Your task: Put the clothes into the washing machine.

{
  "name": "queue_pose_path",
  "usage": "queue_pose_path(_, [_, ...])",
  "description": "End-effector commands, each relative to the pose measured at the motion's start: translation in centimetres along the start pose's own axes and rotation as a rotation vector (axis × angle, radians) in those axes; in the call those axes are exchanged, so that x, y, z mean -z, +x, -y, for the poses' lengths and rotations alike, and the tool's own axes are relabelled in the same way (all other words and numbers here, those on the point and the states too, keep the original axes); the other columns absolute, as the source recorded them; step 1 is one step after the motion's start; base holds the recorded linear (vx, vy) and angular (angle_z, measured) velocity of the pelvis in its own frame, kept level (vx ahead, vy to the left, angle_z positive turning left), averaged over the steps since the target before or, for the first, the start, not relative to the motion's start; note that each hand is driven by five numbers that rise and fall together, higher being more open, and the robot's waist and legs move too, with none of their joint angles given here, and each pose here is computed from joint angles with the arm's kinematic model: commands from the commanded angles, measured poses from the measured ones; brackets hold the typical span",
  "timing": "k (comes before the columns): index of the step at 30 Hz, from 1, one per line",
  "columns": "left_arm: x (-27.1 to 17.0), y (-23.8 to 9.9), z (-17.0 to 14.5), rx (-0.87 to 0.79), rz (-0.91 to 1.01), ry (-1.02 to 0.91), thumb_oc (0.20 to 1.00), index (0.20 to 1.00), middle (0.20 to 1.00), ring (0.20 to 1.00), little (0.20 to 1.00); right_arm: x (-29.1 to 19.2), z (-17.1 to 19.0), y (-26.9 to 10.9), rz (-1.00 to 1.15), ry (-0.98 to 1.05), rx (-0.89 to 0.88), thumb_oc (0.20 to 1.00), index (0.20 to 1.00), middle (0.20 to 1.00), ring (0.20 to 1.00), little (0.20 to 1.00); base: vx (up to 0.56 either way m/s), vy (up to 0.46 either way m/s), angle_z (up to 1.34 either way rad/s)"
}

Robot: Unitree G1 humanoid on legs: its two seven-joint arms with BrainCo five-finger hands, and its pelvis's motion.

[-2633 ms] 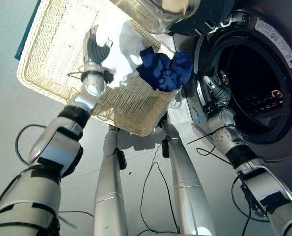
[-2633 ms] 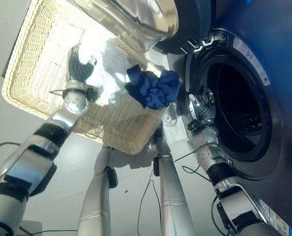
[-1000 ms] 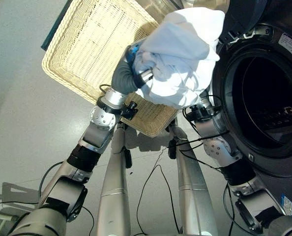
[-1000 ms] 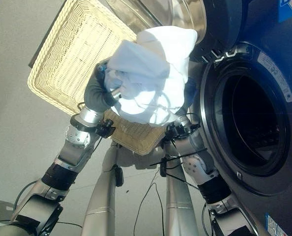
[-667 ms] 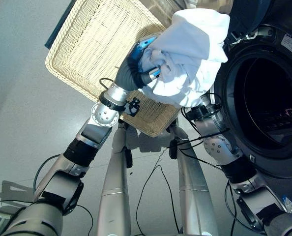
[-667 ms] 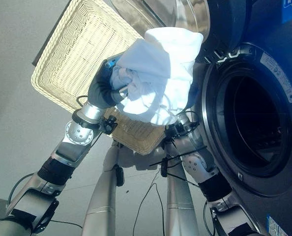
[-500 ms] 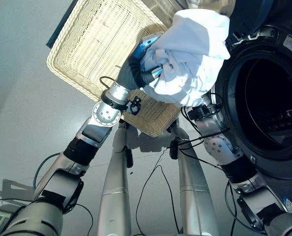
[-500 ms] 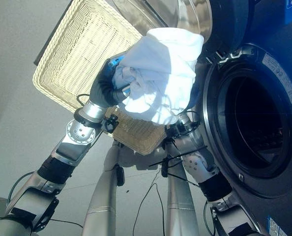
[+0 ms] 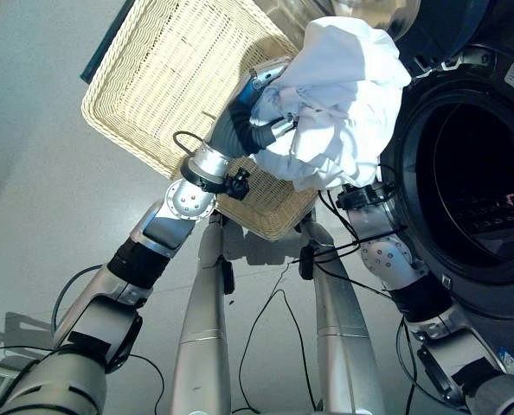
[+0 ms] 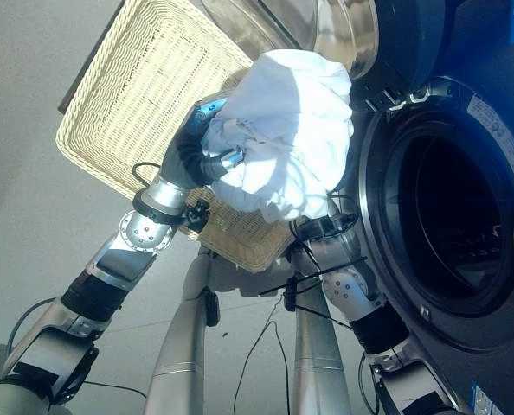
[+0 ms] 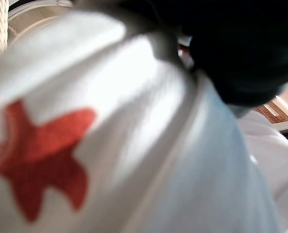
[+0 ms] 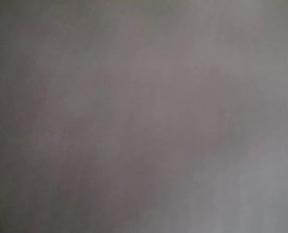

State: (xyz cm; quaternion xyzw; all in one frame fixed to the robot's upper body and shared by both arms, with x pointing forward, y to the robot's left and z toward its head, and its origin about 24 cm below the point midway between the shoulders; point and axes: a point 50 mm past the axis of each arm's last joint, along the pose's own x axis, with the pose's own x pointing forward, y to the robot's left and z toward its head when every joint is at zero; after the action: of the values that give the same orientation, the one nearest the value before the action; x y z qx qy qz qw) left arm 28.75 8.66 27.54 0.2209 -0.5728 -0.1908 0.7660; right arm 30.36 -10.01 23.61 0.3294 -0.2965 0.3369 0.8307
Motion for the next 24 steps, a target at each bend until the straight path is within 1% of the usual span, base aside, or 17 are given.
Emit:
queue_pose_path(1, [-2.0, 0.9, 0.3, -0.008, 0.139, 0.036, 0.2, 0.2, 0.2, 0.2, 0.2, -1.9, -4.5, 0.9, 0.123, 0.022, -0.243, 0.2, 0.2, 0.2, 0.2, 0.2, 0.0, 0.0, 0.0])
queue_pose_path(13, [-2.1, 0.7, 0.1, -0.025, 0.137, 0.046, 0.2, 0.2, 0.2, 0.2, 0.2, -2.4, -4.5, 0.8, 0.161, 0.019, -0.259, 0.2, 0.2, 0.2, 0.2, 0.2, 0.0, 0.0, 0.0])
queue_pose_path(17, [-1.6, 0.7, 0.2, -0.001, 0.09, 0.059, 0.2, 0.2, 0.2, 0.2, 0.2, -2.5, -4.6, 0.8, 0.169, 0.036, -0.269, 0.2, 0.2, 0.2, 0.2, 0.2, 0.0, 0.0, 0.0])
queue_pose_path(18, [-1.4, 0.7, 0.2, 0.002, 0.071, 0.073, 0.391, 0.391, 0.391, 0.391, 0.391, -2.5, -4.6, 0.7, 0.171, 0.039, -0.278, 0.2, 0.2, 0.2, 0.2, 0.2, 0.0, 0.0, 0.0])
queue_pose_path(19, [-1.4, 0.7, 0.2, 0.002, 0.066, 0.077, 0.517, 0.517, 0.517, 0.517, 0.517, -2.5, -4.6, 0.7, 0.172, 0.04, -0.28, 0.2, 0.2, 0.2, 0.2, 0.2, 0.0, 0.0, 0.0])
queue_pose_path(20, [-1.0, 0.6, 0.1, -0.009, 0.032, 0.1, 1.0, 1.0, 1.0, 1.0, 1.0, -2.7, -4.7, 0.7, 0.183, 0.042, -0.292, 0.2, 0.2, 0.2, 0.2, 0.2, 0.0, 0.0, 0.0])
queue_pose_path(24, [0.0, 0.4, -0.2, -0.034, -0.041, 0.135, 1.0, 1.0, 1.0, 1.0, 1.0, -3.1, -4.6, 0.6, 0.209, 0.031, -0.299, 0.2, 0.2, 0.2, 0.2, 0.2, 0.0, 0.0, 0.0])
